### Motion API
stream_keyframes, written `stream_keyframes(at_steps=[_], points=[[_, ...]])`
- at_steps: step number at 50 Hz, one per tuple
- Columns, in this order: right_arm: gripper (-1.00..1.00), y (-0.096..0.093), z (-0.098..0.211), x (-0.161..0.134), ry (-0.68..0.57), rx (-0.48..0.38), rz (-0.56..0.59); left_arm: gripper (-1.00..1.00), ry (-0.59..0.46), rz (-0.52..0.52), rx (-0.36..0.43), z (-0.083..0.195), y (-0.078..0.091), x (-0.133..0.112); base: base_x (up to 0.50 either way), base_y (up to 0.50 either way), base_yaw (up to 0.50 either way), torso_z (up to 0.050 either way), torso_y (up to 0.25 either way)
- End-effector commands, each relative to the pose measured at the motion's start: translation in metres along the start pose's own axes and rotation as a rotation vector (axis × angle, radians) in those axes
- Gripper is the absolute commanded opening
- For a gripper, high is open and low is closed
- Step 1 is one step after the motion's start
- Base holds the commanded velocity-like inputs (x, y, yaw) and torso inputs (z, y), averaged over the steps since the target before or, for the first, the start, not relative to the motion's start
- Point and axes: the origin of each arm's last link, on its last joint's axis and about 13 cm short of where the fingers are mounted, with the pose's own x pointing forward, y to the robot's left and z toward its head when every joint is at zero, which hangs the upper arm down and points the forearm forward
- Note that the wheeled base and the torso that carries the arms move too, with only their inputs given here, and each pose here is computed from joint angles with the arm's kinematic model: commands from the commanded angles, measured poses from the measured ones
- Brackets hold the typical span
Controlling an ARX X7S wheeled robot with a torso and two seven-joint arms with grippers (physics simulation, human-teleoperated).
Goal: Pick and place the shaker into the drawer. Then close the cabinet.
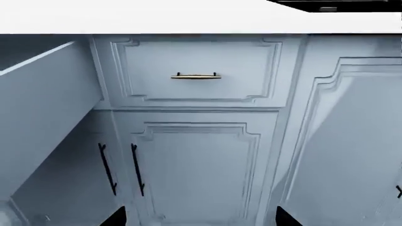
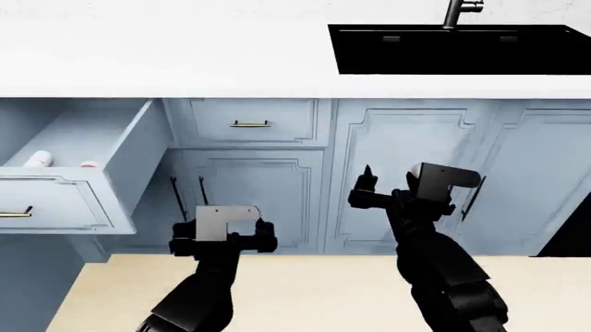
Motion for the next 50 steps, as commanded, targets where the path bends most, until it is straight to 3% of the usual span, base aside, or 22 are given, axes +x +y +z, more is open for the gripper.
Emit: stream_keyframes(at_steps=[1,5,11,18,22,28,34,40,50], points=[[1.00,-0.005,-0.102,-0.010,0.119,0.036,0.010,1.00,0.062,0.057,0.161,-0.076,0.015,0.002,0.00,0.00,0.00,0.000,0.000],[1.00,-0.007,-0.108,-0.008,0.139,-0.023,-0.007,1.00,0.057,0.139,0.127,-0.071,0.032,0.011,0.00,0.00,0.00,0.000,0.000],[1.00,-0.019,-0.115,-0.017,0.175,-0.056,-0.047,1.00,0.094,0.175,0.164,-0.075,0.046,0.025,0.00,0.00,0.00,0.000,0.000],[1.00,-0.021,-0.114,-0.029,0.193,-0.075,-0.033,1.00,0.211,0.171,0.065,-0.073,0.054,0.029,0.00,0.00,0.00,0.000,0.000],[1.00,-0.021,-0.114,-0.030,0.197,-0.069,-0.023,1.00,0.230,0.189,0.066,-0.074,0.054,0.029,0.00,0.00,0.00,0.000,0.000],[1.00,-0.021,-0.119,-0.028,0.261,-0.059,0.005,1.00,0.301,0.176,0.138,-0.079,0.051,0.026,0.00,0.00,0.00,0.000,0.000],[1.00,-0.022,-0.120,-0.025,0.267,-0.037,-0.004,1.00,0.361,0.191,0.137,-0.079,0.051,0.025,0.00,0.00,0.00,0.000,0.000],[1.00,-0.020,-0.119,-0.024,0.255,-0.042,0.006,1.00,0.312,0.174,0.184,-0.081,0.048,0.024,0.00,0.00,0.00,0.000,0.000],[1.00,-0.021,-0.117,-0.025,0.262,-0.052,0.021,1.00,0.270,0.168,0.174,-0.080,0.046,0.025,0.12,-0.24,0.00,0.000,0.000]])
